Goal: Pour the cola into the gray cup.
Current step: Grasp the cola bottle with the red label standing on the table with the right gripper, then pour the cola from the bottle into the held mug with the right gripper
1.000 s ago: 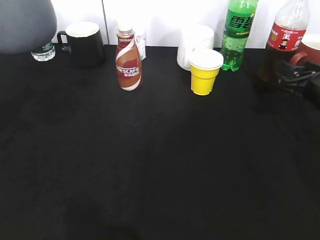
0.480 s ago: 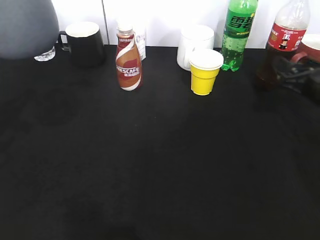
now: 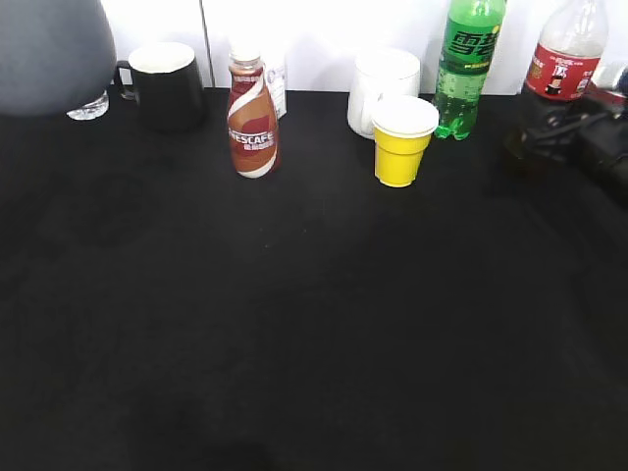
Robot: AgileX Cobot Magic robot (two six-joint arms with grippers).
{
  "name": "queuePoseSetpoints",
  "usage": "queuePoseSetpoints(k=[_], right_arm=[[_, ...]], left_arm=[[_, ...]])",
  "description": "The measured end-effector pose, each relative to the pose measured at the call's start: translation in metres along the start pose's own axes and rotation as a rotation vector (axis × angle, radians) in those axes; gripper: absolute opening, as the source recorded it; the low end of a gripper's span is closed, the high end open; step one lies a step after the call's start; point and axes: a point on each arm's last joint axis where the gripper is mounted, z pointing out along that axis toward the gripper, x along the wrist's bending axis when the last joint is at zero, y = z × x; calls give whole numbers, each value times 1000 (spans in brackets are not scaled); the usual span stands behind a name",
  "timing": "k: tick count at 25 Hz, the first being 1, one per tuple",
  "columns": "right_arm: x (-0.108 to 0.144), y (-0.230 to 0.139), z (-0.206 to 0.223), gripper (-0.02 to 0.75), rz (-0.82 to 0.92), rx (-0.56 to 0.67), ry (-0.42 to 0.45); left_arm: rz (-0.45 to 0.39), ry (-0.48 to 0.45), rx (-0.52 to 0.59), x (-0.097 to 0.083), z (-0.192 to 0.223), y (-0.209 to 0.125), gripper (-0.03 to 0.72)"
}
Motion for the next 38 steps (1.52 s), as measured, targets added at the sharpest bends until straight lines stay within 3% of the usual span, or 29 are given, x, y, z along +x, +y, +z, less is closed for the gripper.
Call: queuePoseSetpoints(k=[12,15,16,18,20,23,26,30,32,34,38], right_arm=[[-3,9,13,596,-7,-46,-2],[-5,5,16,595,31,18,-17],[-5,4,16,577,32,33,-13],[-3,3,16,470,25,42,3],[-2,2,16,467,20,47,15],[4,2,15,467,18,46,81],[22,8,5,465,-61,87,246],[44,65,-15,456,-167,2,370],[51,95,-25,456,-252,-4,365],[58,118,-39,456,-361,23,381],[75,138,-59,440,-415,53,507]], left_arm=[[-1,0,4,0,1,-1,50],[-1,0,4,0,1,-1,50],[-1,0,4,0,1,-1,50],[-1,0,4,0,1,-1,50],[-1,0,4,0,1,-1,50],[-4,-2,11,0,2,-3,50],[-1,-1,28,0,2,-5,50],[-16,-37,20,-2,4,-6,50],[-53,-89,31,-6,11,-14,50],[-72,-231,25,-16,23,-30,50],[-255,-483,43,-36,51,-89,50]])
